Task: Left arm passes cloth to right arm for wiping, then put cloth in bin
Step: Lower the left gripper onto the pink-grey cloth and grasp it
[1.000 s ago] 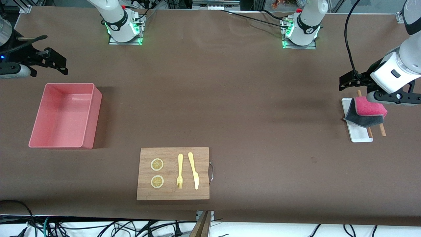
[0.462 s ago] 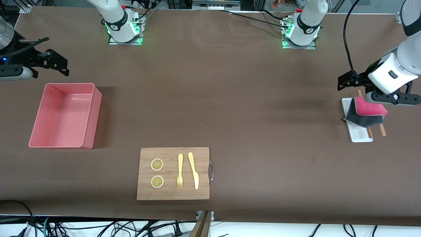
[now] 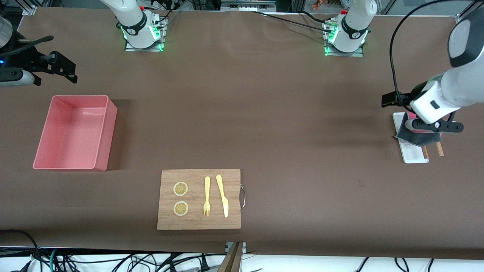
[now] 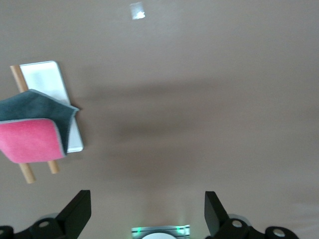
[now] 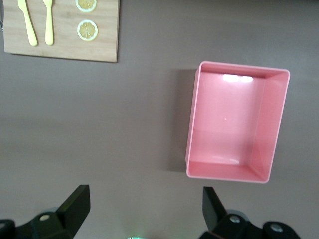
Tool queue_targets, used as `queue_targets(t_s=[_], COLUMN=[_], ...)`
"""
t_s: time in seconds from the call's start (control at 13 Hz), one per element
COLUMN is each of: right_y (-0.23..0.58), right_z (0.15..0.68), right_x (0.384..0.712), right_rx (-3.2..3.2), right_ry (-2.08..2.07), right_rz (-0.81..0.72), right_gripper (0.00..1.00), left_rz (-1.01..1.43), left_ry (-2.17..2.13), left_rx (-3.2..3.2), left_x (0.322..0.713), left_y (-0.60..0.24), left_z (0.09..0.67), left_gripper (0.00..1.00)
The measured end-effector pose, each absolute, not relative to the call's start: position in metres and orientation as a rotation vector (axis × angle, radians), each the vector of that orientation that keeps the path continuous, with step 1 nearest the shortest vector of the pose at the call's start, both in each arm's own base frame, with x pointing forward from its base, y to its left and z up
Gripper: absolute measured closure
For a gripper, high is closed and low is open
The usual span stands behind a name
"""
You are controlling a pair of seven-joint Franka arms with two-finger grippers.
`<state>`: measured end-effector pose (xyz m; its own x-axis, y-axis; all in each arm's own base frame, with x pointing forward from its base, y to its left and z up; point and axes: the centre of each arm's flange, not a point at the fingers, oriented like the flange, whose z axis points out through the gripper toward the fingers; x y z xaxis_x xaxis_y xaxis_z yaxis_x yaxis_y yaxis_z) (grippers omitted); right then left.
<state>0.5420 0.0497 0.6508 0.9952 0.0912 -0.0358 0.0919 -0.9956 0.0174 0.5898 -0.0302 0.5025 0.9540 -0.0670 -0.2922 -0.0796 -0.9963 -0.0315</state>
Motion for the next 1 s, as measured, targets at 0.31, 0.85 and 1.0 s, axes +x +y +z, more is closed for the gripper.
queue_targets(t_s=[0.31, 0.85, 1.0], right_y=[0.046, 0.047, 0.048], right_z=[0.664, 0.665, 0.663], right_x=[0.53, 0.542, 0.544], right_rx=[3.12, 3.123, 3.123], right_ry=[0.135, 0.134, 0.135], right_rz=[-0.07, 0.019, 0.02], right_gripper=[0.0, 0.0, 0.0], left_rz=[0.514, 0.559, 0.57], left_ry=[0.212, 0.469, 0.513], left_rx=[-2.815, -2.47, -2.331], left_x=[0.617, 0.59, 0.576], left_y=[-0.014, 0.009, 0.024], left_z=[0.412, 0.275, 0.257], left_gripper=[0.0, 0.0, 0.0])
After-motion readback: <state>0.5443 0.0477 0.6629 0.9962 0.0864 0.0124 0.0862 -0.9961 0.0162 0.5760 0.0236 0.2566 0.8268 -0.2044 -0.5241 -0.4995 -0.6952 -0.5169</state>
